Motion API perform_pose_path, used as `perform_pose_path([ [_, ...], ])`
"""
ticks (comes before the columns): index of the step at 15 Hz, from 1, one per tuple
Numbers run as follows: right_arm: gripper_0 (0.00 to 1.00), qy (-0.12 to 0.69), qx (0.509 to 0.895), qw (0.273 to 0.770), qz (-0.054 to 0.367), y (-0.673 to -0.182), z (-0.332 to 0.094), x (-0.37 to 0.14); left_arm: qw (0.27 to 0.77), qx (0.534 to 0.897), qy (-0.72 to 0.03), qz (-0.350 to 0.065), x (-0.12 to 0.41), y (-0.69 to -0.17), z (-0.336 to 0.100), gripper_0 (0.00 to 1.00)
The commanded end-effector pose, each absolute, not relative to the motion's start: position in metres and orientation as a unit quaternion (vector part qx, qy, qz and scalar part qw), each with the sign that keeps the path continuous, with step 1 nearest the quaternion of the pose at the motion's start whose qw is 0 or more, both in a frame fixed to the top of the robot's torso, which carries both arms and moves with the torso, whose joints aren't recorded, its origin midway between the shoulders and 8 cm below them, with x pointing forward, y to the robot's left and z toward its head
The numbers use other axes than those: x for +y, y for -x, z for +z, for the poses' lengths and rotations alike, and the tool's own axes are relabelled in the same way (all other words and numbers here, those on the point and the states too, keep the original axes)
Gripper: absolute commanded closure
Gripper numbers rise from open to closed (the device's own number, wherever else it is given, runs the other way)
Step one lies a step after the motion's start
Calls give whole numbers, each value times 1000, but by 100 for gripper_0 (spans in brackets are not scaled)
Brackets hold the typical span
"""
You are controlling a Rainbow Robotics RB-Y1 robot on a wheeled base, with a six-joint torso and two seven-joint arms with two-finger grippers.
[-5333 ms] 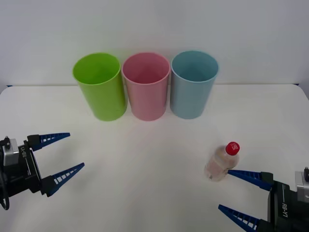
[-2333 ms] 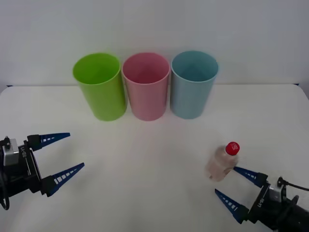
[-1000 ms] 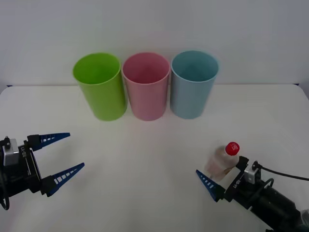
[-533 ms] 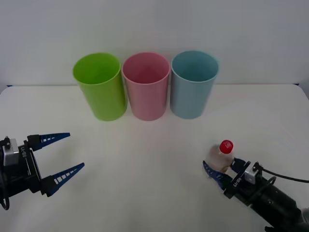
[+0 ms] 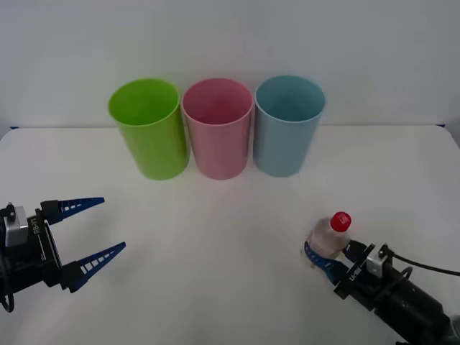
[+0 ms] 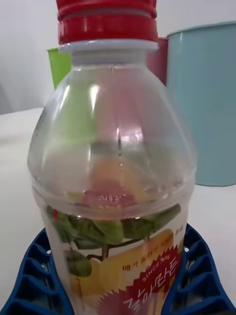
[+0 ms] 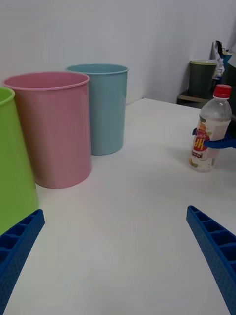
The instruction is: Grasp the object on the table and drop it into the matching bin: aluminum can to the light blue bin, PET bottle to the pink bin.
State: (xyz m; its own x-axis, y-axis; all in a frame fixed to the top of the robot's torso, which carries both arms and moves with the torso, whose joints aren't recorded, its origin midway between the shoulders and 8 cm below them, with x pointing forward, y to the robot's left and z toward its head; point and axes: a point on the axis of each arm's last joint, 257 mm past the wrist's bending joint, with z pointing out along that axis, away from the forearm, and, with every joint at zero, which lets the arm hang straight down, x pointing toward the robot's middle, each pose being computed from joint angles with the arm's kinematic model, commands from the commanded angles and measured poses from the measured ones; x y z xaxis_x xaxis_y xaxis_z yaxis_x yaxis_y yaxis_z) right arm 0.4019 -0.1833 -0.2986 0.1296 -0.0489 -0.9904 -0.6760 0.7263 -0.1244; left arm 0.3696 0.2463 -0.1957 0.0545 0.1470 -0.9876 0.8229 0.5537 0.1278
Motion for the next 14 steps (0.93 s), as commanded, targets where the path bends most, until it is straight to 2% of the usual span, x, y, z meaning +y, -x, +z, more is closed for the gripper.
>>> perform_pose_path([
  [1, 100, 301, 609, 694, 237, -398, -289, -182, 616, 630, -385, -274, 246, -370, -196, 0],
  [6, 100, 322, 588, 695, 260, -391, -247, -178, 616, 630, -385, -274, 246, -370, -196, 0],
  [14, 100, 352, 553, 697, 290, -369, -153, -151, 616, 630, -385, -274, 246, -370, -196, 0],
])
